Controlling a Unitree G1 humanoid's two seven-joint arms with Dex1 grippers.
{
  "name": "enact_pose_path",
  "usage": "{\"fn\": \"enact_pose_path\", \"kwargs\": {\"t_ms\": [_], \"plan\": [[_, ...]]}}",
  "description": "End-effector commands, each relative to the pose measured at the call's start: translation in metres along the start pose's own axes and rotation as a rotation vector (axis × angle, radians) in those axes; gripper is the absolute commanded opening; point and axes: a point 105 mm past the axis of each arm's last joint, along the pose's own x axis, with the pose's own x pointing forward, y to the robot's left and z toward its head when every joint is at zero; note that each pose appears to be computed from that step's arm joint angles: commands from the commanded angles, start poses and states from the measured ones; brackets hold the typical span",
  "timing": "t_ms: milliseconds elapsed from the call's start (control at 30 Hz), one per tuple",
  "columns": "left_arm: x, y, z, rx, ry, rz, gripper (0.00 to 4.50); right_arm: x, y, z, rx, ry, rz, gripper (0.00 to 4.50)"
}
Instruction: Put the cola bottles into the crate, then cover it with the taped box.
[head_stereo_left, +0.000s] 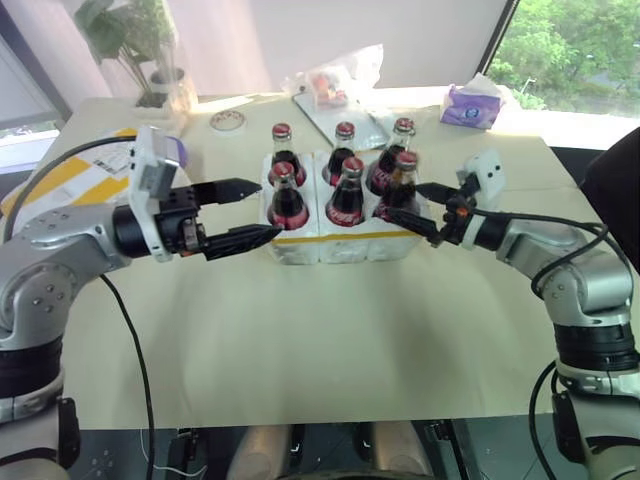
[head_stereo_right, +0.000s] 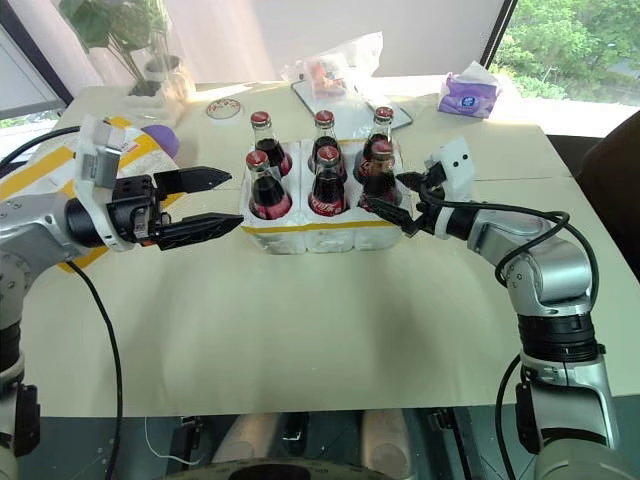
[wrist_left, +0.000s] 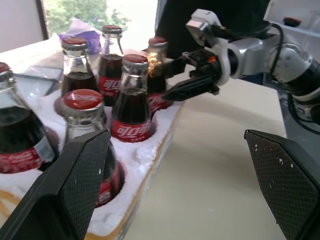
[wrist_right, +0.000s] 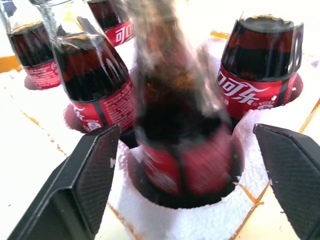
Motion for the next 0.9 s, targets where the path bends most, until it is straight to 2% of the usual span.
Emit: {"fn": "enact_pose_path", "kwargs": {"t_ms": [33, 167, 333, 433, 533, 600, 767, 833, 900], "plan": [[-0.016, 0.009, 0.01, 0.087, -0.018, 0.134, 4.5, -0.019, 0.012, 0.031, -0.06, -0.064, 0.081, 4.46], [-0.052, 0.032, 0.013, 0.207, 0.049, 0.411, 4.5, -0.044, 0.025, 0.049, -0.097, -0.073, 0.2, 4.46], [-0.111, 0.046, 0.005, 0.432, 0.275, 0.711, 4.5, -0.066, 0.028, 0.069, -0.121, -0.09, 0.276, 4.46], [-0.156, 0.046, -0.008, 0.528, 0.455, 0.881, 4.5, -0.071, 0.021, 0.073, -0.102, -0.08, 0.274, 4.46], [-0.19, 0.043, -0.025, 0.528, 0.571, 1.001, 4.5, -0.071, 0.022, 0.072, -0.1, -0.071, 0.3, 4.46], [-0.213, 0.046, -0.048, 0.531, 0.716, 1.078, 4.5, -0.068, 0.027, 0.072, -0.123, -0.072, 0.325, 4.46], [-0.246, 0.061, -0.076, 0.57, 0.911, 1.222, 4.5, -0.061, 0.034, 0.078, -0.131, -0.105, 0.377, 4.46], [-0.251, 0.065, -0.089, 0.611, 1.0, 1.229, 4.5, -0.059, 0.034, 0.079, -0.132, -0.108, 0.378, 4.46], [-0.248, 0.073, -0.101, 0.628, 1.031, 1.234, 4.5, -0.058, 0.036, 0.079, -0.131, -0.113, 0.386, 4.46]]}}
